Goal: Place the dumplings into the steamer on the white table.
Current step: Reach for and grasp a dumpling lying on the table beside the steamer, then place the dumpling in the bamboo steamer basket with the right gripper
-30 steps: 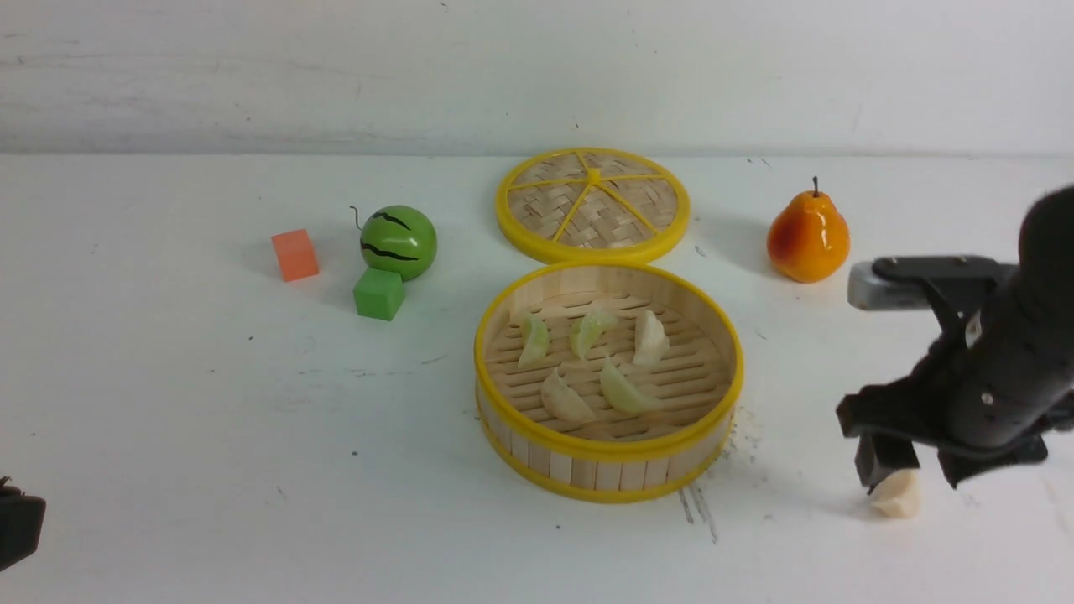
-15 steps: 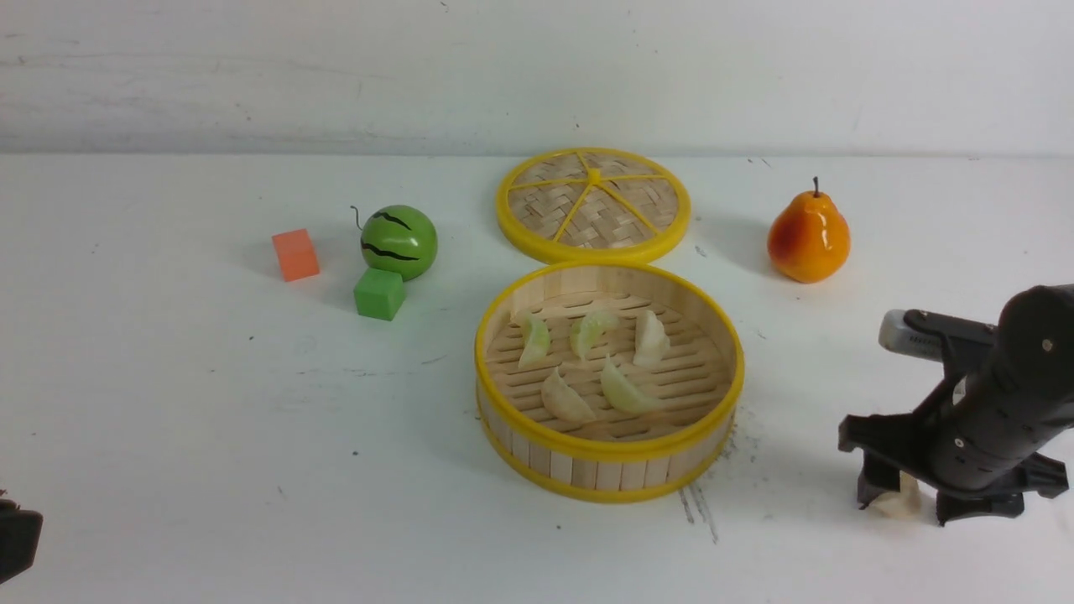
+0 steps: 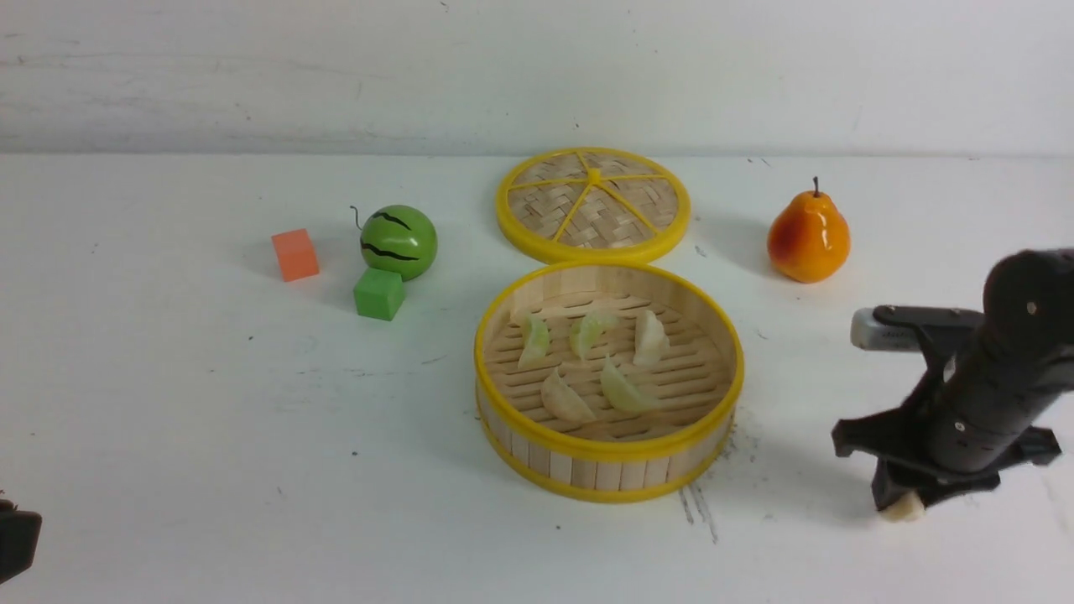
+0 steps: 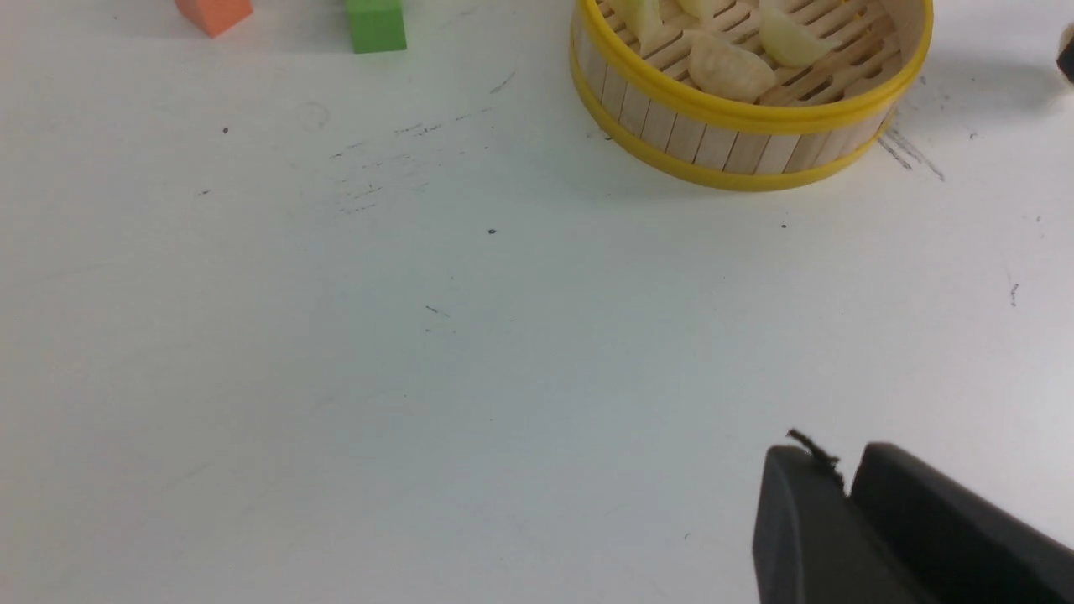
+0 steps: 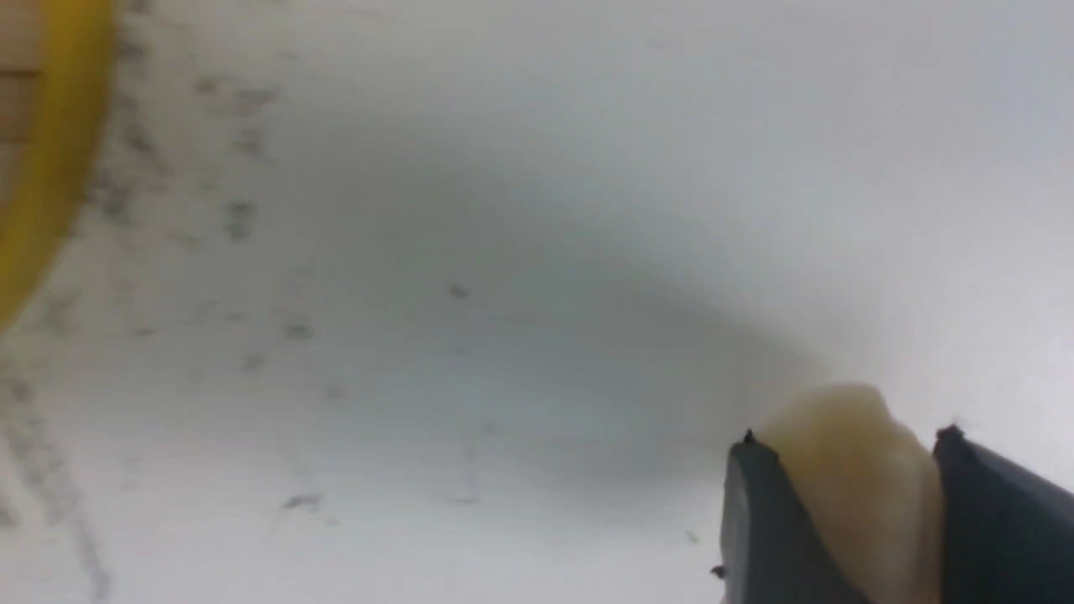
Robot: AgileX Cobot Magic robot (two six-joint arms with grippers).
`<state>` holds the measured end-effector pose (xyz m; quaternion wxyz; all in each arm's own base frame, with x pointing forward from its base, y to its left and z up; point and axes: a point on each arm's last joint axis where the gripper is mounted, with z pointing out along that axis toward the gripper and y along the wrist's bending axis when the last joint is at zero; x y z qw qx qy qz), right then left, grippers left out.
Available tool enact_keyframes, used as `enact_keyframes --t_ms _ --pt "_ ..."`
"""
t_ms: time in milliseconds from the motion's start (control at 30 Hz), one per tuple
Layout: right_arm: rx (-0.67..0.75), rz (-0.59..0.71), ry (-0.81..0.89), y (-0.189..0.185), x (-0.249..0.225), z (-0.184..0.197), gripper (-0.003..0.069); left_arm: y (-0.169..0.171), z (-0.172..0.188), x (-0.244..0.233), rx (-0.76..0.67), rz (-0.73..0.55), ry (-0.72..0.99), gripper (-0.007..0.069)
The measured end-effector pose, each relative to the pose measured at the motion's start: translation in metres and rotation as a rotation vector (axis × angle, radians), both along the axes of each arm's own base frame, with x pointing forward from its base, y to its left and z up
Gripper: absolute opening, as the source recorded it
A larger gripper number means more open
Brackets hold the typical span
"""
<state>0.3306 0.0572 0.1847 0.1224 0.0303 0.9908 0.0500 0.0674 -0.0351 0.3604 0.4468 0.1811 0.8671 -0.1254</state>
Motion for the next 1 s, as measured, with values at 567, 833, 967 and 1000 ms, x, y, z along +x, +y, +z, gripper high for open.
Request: enact_keyframes --t_ms 567,833,967,1000 --pt "0.051 0.367 -0.3 0.123 0.047 0.031 0.024 0.004 -0.007 -0.005 0.049 0.006 0.08 0.0094" --pt "0.036 0.37 -0.318 0.125 0.057 0.01 0.032 0.016 -0.004 -0.02 0.053 0.032 0.03 0.0101" --pt "0.025 0.382 -0.346 0.124 0.055 0.022 0.0463 0.027 -0.002 -0.031 0.029 0.084 -0.016 0.0102" --pt "0.022 0.385 -0.344 0.123 0.054 0.026 0.0492 0.031 -0.002 -0.034 0.021 0.104 -0.032 0.0104"
